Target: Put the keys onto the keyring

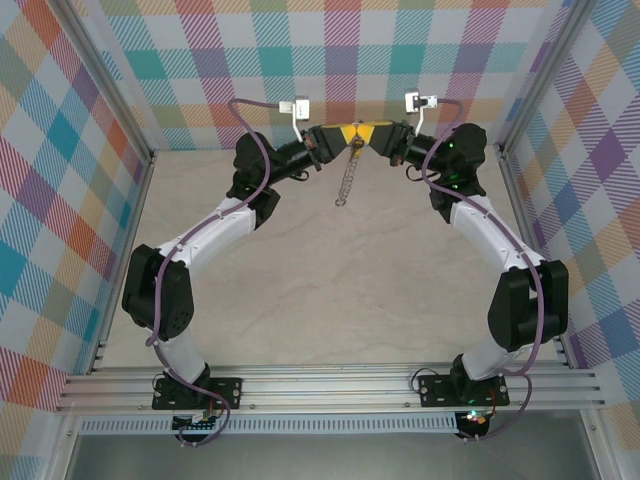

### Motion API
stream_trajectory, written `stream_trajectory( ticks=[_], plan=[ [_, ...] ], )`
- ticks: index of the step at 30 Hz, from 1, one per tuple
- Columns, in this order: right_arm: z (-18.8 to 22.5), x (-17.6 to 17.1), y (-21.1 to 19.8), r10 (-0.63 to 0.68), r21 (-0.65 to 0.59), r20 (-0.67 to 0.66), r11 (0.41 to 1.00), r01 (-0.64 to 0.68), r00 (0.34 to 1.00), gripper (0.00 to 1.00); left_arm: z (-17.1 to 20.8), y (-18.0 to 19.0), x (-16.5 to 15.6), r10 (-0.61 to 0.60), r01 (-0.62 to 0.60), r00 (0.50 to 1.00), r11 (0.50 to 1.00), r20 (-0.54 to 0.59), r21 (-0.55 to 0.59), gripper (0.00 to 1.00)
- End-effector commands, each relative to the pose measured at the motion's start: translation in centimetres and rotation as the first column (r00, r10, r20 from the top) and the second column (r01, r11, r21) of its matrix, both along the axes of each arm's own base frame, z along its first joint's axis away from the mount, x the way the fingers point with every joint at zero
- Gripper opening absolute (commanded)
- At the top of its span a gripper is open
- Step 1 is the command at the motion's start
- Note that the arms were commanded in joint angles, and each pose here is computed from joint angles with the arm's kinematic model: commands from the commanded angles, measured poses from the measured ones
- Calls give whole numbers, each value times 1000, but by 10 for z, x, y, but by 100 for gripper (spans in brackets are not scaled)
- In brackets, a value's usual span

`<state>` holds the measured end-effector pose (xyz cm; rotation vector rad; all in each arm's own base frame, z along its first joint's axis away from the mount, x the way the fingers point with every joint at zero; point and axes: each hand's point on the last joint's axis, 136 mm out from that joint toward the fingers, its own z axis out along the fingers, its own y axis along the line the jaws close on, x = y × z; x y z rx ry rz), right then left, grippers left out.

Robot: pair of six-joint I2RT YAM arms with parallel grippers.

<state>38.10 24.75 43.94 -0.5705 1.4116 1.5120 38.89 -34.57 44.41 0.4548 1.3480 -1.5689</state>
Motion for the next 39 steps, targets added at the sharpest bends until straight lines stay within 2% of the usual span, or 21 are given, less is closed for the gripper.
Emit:
stream_trajectory(
  ticks=[1,25,28,34,39],
  plan=[
    [4,-6,7,28,-12,44,1000,-27,999,0,14,-2,-9,-17,18,998,1000,59,-16,0],
    [-2,-4,7,18,-35,46,999,-16,999,0,6,-2,-2,10,-10,999,1000,35,20,0],
    [-3,-6,6,16,-63,53,998,-12,998,0,7,3,0,40,-43,998,998,43,54,10],
    [-9,-10,5,48,-130,48,991,-42,998,0,9,15,6,50,-55,998,992,50,116,37],
    [-11,-14,4,77,-164,53,984,-67,996,0,6,20,5,27,-39,997,983,66,182,47]
  ],
)
